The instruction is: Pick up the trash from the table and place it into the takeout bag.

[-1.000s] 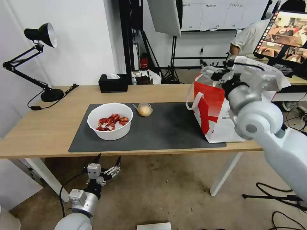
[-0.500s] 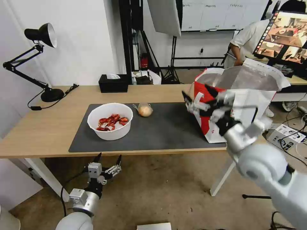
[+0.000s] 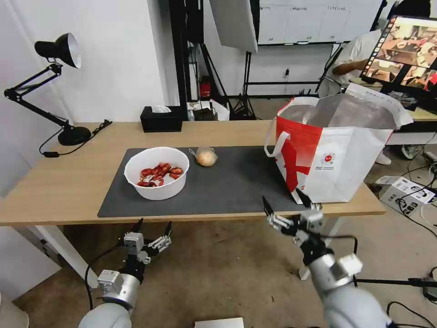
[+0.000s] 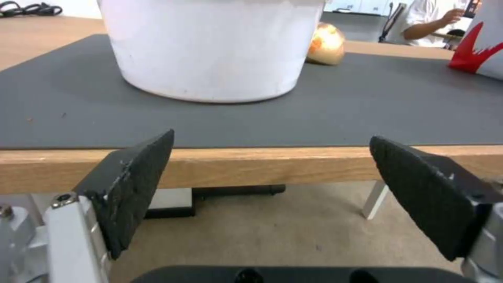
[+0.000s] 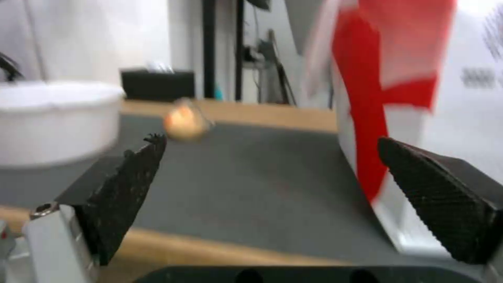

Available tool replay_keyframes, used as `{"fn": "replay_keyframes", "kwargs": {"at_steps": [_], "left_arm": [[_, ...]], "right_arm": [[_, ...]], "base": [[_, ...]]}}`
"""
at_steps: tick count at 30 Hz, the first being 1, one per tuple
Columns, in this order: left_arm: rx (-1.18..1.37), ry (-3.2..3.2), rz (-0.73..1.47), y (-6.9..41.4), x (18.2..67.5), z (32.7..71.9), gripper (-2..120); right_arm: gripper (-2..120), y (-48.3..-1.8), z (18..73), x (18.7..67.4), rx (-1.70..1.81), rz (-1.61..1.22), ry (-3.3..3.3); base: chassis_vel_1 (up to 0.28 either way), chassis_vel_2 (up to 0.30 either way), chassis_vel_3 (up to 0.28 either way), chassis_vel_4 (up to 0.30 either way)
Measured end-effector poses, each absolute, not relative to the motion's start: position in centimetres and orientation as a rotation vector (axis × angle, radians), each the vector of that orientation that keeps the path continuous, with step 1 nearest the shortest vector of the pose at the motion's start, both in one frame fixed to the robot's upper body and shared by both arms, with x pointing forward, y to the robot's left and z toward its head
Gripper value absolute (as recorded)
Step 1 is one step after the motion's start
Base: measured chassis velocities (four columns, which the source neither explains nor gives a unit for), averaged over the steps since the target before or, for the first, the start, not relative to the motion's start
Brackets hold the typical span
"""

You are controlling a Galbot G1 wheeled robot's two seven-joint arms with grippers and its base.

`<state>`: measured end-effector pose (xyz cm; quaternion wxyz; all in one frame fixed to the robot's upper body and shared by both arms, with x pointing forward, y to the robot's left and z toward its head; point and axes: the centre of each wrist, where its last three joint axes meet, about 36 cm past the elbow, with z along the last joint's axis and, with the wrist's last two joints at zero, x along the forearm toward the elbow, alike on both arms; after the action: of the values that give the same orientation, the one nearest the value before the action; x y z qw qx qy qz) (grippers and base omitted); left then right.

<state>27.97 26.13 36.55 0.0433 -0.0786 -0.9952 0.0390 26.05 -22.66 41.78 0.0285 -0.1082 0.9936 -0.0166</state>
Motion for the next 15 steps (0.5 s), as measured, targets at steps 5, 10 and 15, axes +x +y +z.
{"fn": "replay_keyframes", "kwargs": {"at_steps": [5,10,15], "left_arm": [[-0.240,-3.046,0.119,26.1,27.9,36.5,100],[-0.238,-3.045,0.113,26.2,27.8,36.4,100],[-0.237,-3.045,0.108,26.2,27.7,36.4,100]], "right_arm": [[100,-22.3,41.1,24.9,-0.294,-0.060,3.097],[100,-22.1,40.9,24.3,-0.240,-0.051,3.122],[100,-21.8,40.9,24.0,-0.150,-0.068,3.171]], "base": [[0.000,0.000,0.000,0.000],[0.000,0.000,0.000,0.000],[0.000,0.000,0.000,0.000]]}}
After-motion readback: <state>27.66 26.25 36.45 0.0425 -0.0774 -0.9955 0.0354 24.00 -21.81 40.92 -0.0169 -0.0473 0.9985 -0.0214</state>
